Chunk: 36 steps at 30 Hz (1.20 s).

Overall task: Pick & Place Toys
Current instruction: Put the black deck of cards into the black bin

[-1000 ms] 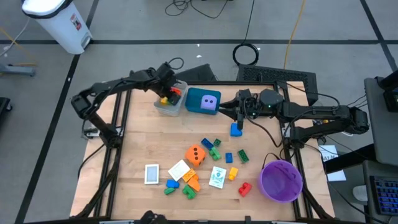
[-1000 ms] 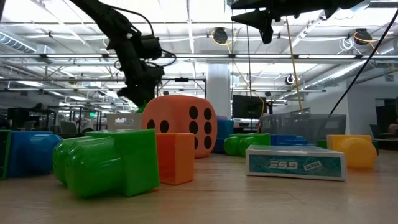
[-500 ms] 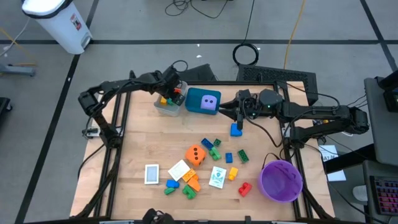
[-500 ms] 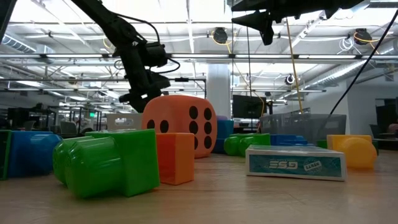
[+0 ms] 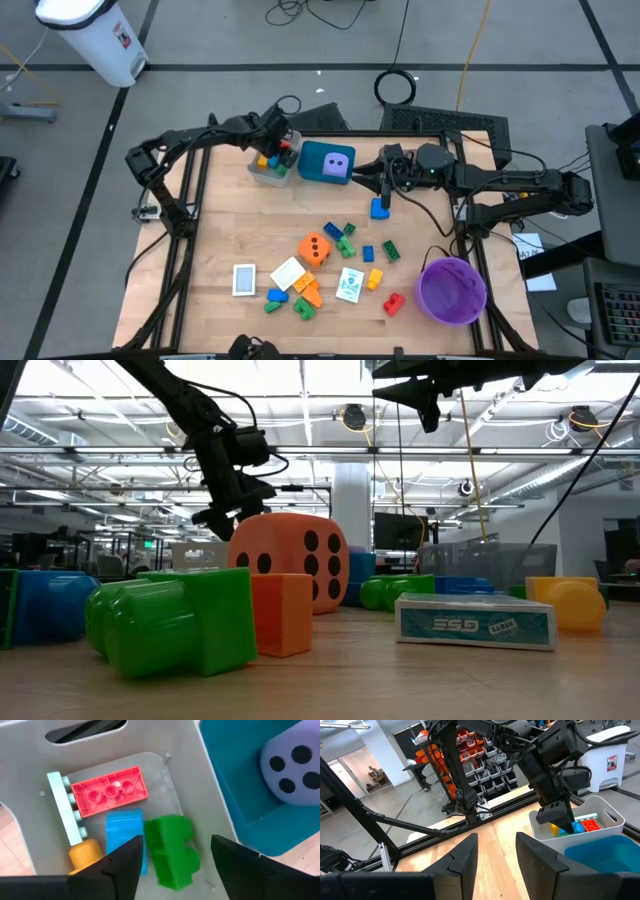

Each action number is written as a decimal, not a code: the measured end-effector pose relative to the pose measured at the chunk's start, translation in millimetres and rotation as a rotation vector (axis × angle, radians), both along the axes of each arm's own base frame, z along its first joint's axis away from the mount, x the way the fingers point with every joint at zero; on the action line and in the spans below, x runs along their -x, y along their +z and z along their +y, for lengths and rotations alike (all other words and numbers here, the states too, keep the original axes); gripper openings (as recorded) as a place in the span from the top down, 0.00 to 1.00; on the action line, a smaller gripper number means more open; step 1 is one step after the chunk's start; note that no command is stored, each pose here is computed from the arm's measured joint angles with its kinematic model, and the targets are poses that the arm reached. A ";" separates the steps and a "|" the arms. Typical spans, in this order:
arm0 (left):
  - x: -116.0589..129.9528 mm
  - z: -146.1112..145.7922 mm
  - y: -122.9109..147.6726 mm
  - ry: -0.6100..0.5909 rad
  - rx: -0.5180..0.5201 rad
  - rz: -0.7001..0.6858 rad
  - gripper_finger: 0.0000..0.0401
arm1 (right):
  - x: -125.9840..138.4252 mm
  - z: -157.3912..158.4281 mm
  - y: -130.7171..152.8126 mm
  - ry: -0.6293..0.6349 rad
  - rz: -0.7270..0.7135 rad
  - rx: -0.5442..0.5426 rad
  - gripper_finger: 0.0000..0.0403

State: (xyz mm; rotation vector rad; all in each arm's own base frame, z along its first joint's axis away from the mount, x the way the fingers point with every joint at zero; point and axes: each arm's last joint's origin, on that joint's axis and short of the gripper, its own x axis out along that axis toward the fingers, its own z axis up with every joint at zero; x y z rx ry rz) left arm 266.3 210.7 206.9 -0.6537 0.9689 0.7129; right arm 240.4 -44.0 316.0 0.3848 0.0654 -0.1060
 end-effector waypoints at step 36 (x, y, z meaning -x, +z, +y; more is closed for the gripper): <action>162.5 -148.6 216.0 -0.258 -0.499 -0.906 0.35 | -5.3 15.1 -2.4 0.059 0.002 -0.064 0.68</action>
